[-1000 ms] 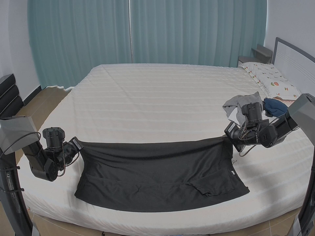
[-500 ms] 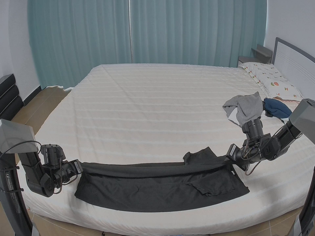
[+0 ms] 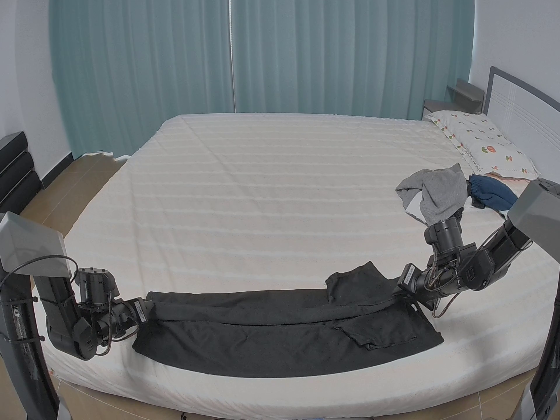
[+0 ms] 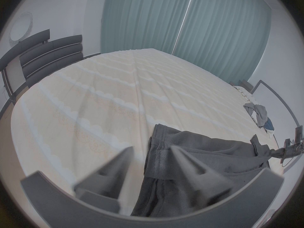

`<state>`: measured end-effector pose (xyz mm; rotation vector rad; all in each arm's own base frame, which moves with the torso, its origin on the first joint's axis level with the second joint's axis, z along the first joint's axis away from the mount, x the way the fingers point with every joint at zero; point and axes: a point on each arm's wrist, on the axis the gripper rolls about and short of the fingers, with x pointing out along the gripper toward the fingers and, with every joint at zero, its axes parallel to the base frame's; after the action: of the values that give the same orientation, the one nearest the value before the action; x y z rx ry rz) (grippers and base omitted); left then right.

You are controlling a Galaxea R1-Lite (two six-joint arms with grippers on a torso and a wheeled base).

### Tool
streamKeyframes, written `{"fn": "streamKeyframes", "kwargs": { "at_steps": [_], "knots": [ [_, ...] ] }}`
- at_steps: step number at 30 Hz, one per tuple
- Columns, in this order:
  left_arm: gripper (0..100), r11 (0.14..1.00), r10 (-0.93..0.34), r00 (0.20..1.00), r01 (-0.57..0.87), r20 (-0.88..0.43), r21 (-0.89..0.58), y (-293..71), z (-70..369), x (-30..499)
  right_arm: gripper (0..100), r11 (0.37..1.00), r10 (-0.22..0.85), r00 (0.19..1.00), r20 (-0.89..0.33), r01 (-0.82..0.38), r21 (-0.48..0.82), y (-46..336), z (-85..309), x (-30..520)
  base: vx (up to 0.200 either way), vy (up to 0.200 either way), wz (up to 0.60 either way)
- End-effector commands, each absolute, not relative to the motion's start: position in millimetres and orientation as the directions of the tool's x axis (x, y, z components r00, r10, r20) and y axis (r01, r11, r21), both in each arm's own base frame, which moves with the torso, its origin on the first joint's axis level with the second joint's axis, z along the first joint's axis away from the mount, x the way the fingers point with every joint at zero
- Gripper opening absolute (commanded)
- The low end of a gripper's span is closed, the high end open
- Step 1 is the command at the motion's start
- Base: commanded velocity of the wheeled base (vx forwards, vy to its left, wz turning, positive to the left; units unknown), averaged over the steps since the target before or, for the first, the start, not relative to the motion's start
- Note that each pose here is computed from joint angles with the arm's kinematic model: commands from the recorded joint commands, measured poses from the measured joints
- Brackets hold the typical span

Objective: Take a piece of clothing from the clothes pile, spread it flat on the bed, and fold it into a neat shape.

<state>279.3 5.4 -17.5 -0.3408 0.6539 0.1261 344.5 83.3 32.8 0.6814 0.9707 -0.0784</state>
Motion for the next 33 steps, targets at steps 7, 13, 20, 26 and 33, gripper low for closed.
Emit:
{"fn": "streamKeyframes", "kwargs": {
  "at_steps": [7, 13, 20, 26, 33],
  "knots": [
    [100, 0.91, 0.048, 0.85, -0.254, -0.525, -0.329, 20, 7, 288, 100, 0.746, 0.219, 0.684, -0.696, 0.342, 0.571, 57, 75, 351, 0.0, 0.0, 0.0],
    [100, 0.83, 0.035, 0.875, -0.294, -0.482, -0.474, 20, 21, 317, 100, 0.721, 0.276, 0.654, -0.704, 0.344, 0.602, 48, 62, 357, 0.0, 0.0, 0.0],
    [100, 0.719, -0.083, 0.824, -0.34, -0.561, -0.606, 18, 22, 336, 100, 0.716, 0.307, 0.628, -0.715, 0.343, 0.608, 49, 55, 355, 0.0, 0.0, 0.0],
    [100, 0.679, -0.09, 0.787, -0.4, -0.611, -0.615, 17, 16, 327, 100, 0.687, 0.347, 0.604, -0.717, 0.357, 0.633, 49, 51, 346, 0.0, 0.0, 0.0],
    [100, 0.635, -0.106, 0.803, -0.4, -0.587, -0.661, 12, 22, 327, 100, 0.663, 0.351, 0.644, -0.68, 0.342, 0.666, 44, 35, 330, 0.0, 0.0, 0.0]
  ]
}}
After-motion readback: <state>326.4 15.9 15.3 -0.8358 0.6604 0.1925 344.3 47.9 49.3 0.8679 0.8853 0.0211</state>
